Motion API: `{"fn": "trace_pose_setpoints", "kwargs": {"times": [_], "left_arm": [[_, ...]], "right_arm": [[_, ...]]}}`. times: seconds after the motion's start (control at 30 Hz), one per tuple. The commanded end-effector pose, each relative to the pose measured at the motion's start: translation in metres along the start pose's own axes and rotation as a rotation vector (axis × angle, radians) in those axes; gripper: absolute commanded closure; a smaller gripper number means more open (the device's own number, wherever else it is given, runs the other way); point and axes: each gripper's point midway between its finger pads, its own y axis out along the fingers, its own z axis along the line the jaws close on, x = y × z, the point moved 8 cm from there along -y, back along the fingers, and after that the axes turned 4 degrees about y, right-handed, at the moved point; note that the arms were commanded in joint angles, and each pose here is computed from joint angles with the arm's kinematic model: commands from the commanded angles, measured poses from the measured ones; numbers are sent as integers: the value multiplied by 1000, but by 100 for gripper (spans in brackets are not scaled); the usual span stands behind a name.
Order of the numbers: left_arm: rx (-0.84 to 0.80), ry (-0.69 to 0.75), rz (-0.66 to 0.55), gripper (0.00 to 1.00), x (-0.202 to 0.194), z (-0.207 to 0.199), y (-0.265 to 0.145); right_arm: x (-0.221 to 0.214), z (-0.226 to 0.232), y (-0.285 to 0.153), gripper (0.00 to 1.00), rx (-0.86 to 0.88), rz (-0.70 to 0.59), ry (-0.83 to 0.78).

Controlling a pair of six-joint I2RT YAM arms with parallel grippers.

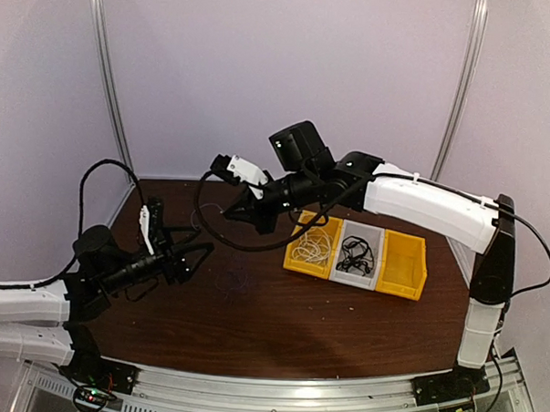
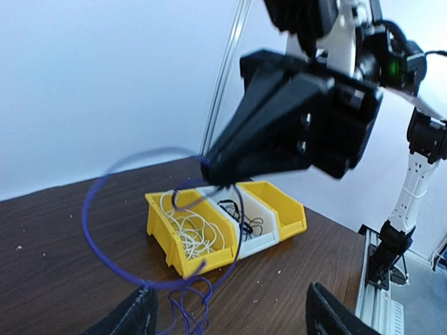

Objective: Untangle the cables

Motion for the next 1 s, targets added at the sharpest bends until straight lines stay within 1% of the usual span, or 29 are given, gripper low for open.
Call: {"fn": "trace_pose_setpoints", "kwargs": {"times": [0.0, 0.03, 0.1, 0.17, 0.23, 0.3, 0.4, 0.47, 0.53, 0.7, 0.83, 0.97], "left_arm": [[46, -44, -134, 22, 46, -2, 2], [66, -79, -111, 19, 48, -1, 5], [111, -152, -37, 17, 49, 4, 14], [133, -198, 25, 18, 53, 6, 26], [168, -235, 86, 23, 52, 9, 36], [175, -251, 103, 30, 52, 10, 41], [269, -281, 99, 42, 52, 19, 42], [344, -306, 86, 44, 51, 29, 38], [373, -336, 78, 42, 49, 36, 36], [291, -325, 55, 41, 50, 32, 43], [85, -275, 52, 41, 54, 15, 53], [0, -284, 93, 41, 52, 9, 61]], "right_arm": [[-2, -3, -14, 100, -7, -13, -16], [-5, -4, -15, 100, -10, -6, -22], [-9, -5, -17, 100, -12, 6, -35], [-12, -3, -20, 100, 4, 10, -47], [-14, 0, -23, 100, 24, 2, -50], [-14, 3, -27, 100, 31, -9, -46], [-17, 3, -28, 100, 29, -4, -47], [-18, 4, -29, 100, 27, -2, -46], [-21, 6, -29, 100, 35, -2, -43], [-24, 8, -29, 100, 53, -4, -31], [-27, 7, -27, 100, 50, 7, -33], [-30, 5, -27, 100, 38, 12, -32]]}}
